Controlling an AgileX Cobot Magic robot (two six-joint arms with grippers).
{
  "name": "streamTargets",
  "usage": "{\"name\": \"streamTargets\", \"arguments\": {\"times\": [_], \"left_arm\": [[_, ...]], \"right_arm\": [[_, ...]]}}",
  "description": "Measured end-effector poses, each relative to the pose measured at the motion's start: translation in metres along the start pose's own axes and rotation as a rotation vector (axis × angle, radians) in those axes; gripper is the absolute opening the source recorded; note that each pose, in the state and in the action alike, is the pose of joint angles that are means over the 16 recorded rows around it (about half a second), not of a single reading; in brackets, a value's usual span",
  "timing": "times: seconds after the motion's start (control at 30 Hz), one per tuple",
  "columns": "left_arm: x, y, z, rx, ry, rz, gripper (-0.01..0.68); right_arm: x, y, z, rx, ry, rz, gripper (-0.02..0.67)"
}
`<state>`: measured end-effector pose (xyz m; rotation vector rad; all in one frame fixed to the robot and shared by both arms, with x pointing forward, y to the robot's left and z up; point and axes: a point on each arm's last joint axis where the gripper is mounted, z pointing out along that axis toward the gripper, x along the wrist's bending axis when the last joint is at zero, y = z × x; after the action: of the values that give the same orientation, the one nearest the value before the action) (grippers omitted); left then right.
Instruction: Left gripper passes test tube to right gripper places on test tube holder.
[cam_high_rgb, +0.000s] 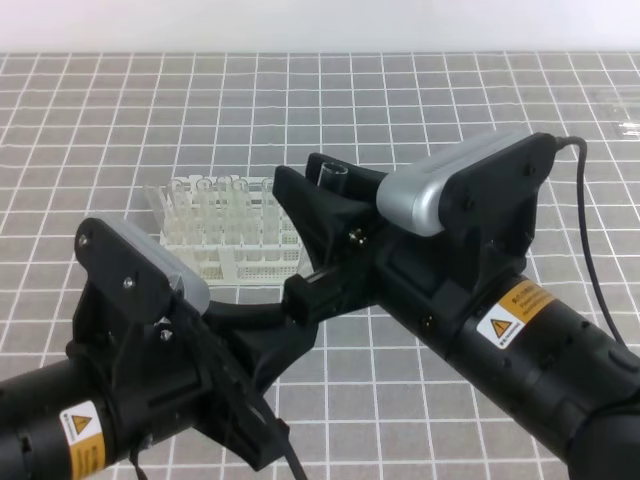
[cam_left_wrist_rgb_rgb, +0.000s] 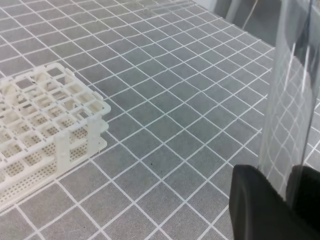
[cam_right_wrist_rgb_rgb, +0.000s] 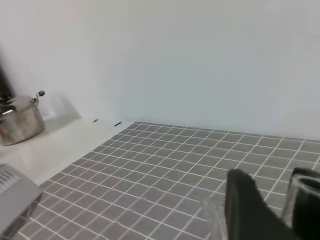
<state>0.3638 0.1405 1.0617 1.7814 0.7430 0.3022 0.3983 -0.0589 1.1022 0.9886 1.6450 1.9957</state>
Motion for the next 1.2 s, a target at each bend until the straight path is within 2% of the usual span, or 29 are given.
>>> {"name": "streamTargets", "arguments": {"times": [0.4,1.2], "left_arm": [[0.0008,0.0004,-0.0001,-0.004,0.01,-0.031,0.005],[0.0027,0.0014,-0.0004,-0.012,0.031,-0.023,0.026]], "right_arm": [[0.0009,0.0003,0.0,-0.002,0.003,0.043,0.012],[0.0013,-0.0012,0.0001,0.018,0.007,0.044,0.009]]}}
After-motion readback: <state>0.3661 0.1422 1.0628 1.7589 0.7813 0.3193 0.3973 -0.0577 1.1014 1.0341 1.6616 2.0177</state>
